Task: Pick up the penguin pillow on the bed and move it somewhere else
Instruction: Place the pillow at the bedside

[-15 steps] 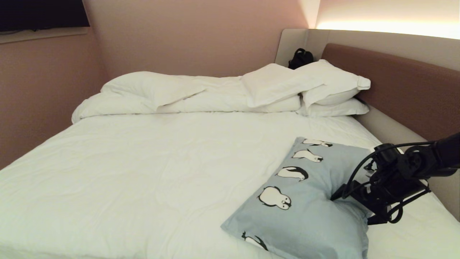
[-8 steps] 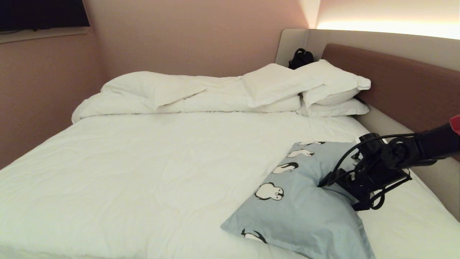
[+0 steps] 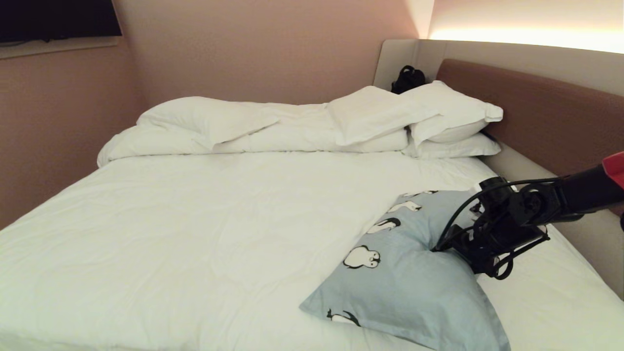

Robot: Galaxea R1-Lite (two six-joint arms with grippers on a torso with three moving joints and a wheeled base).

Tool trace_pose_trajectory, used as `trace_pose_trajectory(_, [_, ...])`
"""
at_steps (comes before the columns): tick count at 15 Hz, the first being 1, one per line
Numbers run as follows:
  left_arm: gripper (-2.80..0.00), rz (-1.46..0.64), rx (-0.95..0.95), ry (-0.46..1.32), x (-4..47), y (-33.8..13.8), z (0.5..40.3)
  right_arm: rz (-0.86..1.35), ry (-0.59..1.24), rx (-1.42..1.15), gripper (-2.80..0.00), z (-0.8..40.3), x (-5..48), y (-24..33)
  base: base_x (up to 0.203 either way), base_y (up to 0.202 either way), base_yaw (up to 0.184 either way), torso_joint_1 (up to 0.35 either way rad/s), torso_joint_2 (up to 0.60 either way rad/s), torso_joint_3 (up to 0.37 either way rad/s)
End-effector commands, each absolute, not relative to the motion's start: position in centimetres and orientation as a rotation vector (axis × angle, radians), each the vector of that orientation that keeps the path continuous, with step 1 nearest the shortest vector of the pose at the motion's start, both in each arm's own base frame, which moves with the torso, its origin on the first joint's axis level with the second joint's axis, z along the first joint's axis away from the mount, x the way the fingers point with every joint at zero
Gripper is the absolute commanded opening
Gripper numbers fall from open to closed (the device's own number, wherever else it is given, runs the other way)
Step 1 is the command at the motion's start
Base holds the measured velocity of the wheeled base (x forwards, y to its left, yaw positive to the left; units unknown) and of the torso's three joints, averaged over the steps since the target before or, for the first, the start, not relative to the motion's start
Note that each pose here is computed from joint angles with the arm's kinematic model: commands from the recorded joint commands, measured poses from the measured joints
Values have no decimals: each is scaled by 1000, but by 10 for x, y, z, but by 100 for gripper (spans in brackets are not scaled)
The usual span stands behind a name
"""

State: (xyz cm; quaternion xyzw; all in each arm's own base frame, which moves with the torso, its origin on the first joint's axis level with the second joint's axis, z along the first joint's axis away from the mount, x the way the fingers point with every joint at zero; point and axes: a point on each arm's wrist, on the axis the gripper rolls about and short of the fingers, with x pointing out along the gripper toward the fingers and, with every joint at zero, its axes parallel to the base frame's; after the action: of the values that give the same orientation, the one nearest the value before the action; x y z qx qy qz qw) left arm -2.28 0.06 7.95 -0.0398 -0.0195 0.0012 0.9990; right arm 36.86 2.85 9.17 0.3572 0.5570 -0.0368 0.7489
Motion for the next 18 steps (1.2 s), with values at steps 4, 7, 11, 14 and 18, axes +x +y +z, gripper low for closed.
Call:
trace_pose_trajectory(4, [-280,3,-80,-40,-23,1,80,-111,1128,850,-280,119,364,10,0,0,0,0,0,0])
trace_pose_trajectory(7, [-280,3,-80,-40,-23,1,80,-124,1021,881,-280,154,352,-12,0,0,0,0,0,0])
trace_pose_trajectory(11, [-280,3,-80,-40,-23,1,80,-130,928,864,-280,186,340,-30,0,0,0,0,0,0])
trace_pose_trajectory(14, [-280,3,-80,-40,-23,1,80,-102,834,734,-280,210,327,-34,0,0,0,0,0,0])
trace_pose_trajectory(18, [-280,3,-80,-40,-23,1,80,-186,746,566,-280,221,323,-37,0,0,0,0,0,0])
